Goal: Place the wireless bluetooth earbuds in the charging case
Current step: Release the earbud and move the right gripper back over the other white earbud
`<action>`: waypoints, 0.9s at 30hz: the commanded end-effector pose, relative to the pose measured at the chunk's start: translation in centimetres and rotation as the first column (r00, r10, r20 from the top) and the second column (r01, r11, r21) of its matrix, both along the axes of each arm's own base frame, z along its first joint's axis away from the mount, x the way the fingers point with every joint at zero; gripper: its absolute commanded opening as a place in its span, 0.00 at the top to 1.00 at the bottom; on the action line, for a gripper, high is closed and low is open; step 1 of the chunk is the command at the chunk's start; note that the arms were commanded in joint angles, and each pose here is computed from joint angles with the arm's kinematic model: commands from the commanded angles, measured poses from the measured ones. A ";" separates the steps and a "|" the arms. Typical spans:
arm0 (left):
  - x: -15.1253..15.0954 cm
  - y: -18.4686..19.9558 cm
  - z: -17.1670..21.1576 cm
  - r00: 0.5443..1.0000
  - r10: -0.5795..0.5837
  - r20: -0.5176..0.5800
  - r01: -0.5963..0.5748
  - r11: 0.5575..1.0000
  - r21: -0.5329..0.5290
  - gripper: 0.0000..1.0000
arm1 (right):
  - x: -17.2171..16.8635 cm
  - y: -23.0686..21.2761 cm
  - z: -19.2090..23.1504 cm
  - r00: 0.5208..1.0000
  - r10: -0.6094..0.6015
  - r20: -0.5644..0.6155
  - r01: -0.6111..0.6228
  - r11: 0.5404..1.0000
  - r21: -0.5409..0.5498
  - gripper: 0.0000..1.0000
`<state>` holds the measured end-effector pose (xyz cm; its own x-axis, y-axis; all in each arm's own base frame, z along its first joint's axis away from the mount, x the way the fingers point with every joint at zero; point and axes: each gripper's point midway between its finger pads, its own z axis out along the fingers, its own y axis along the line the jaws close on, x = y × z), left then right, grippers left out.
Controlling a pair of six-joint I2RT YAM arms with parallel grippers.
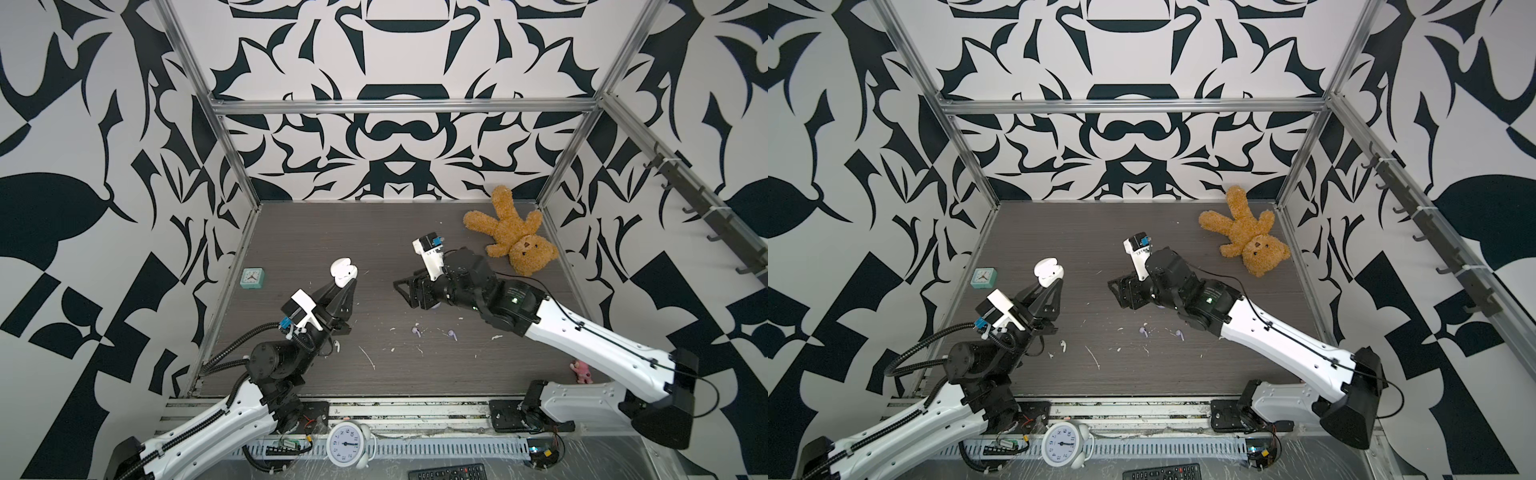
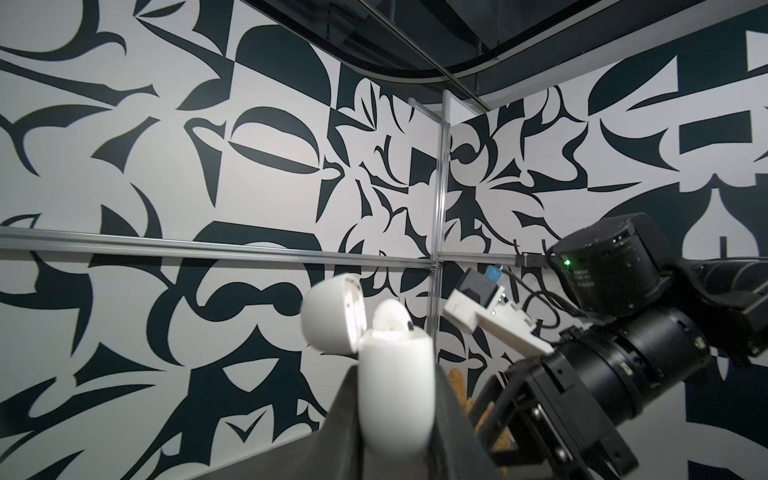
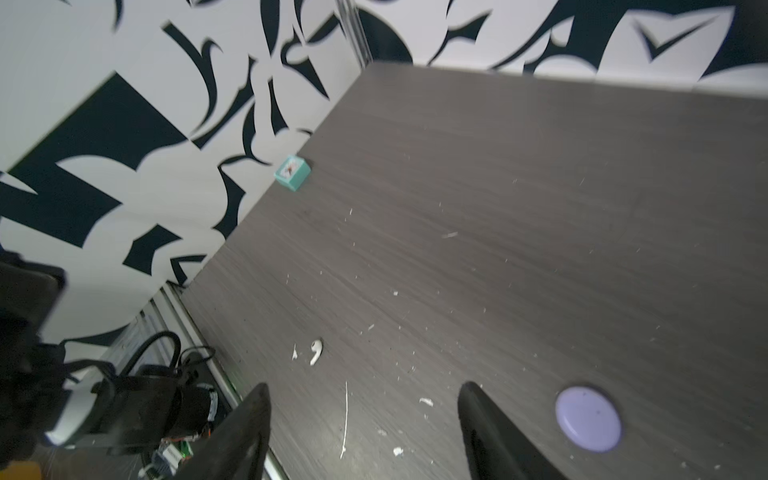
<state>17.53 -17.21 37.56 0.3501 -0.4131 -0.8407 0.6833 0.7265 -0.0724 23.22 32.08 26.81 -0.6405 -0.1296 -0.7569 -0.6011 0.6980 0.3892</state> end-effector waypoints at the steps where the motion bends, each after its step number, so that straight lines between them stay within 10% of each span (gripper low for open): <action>1: 0.8 -0.1 -1.5 0.997 -0.001 -0.076 0.009 0.995 0.103 1.00 | -0.9 1.8 -2.9 0.993 0.082 -0.087 -0.083 0.996 -0.014 0.28; 7: 0.8 1.3 -1.3 0.998 0.040 -0.057 -0.030 0.986 0.166 1.00 | -2.4 6.7 -8.8 0.941 0.213 -0.263 -0.219 0.976 0.010 0.34; 27: -0.8 2.7 -1.9 0.987 0.119 0.107 -0.142 0.961 0.236 1.00 | -5.0 16.8 -20.0 0.880 0.372 -0.296 -0.444 0.865 -0.234 0.47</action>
